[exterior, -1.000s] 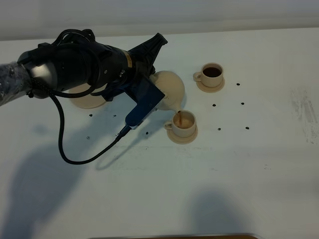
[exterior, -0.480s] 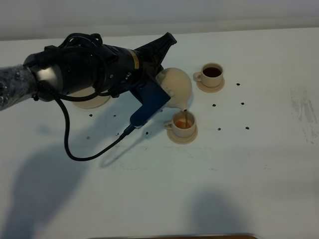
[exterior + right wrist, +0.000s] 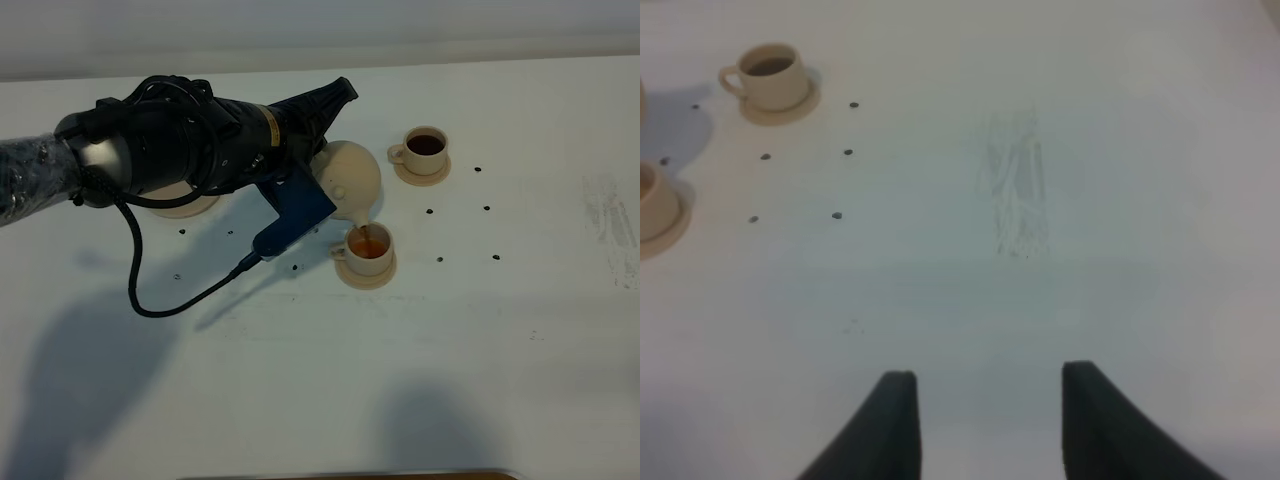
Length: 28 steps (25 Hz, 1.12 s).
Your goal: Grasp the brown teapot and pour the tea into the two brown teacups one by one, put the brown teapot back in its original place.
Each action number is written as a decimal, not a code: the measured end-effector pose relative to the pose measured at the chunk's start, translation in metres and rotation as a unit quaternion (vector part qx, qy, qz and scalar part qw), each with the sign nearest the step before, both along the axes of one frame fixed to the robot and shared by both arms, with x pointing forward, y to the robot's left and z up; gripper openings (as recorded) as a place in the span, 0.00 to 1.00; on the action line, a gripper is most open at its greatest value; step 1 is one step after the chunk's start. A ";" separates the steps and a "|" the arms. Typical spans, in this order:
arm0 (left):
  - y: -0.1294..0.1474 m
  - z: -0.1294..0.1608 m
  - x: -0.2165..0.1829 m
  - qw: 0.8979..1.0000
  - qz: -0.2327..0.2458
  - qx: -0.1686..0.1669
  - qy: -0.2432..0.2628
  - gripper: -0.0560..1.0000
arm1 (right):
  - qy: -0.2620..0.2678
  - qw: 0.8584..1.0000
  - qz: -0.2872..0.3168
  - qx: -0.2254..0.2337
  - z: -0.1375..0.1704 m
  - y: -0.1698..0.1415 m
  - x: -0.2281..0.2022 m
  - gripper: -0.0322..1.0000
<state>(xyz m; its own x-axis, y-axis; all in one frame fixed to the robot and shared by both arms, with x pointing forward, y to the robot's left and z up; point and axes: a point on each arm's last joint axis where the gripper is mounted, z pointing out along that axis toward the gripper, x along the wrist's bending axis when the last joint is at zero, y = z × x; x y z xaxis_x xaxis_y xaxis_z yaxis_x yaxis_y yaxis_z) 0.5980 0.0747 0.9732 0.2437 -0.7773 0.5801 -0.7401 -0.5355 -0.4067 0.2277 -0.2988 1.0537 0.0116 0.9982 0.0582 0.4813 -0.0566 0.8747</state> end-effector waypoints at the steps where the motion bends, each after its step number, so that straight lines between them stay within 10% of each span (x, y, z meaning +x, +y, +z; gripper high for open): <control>1: 0.000 0.000 0.000 1.000 -0.005 0.005 -0.003 0.13 | 0.000 1.000 0.000 0.000 0.000 0.000 0.000 0.37; 28: -0.003 0.004 0.003 0.998 -0.038 0.009 -0.042 0.13 | 0.000 1.000 0.000 0.000 0.000 0.000 0.000 0.37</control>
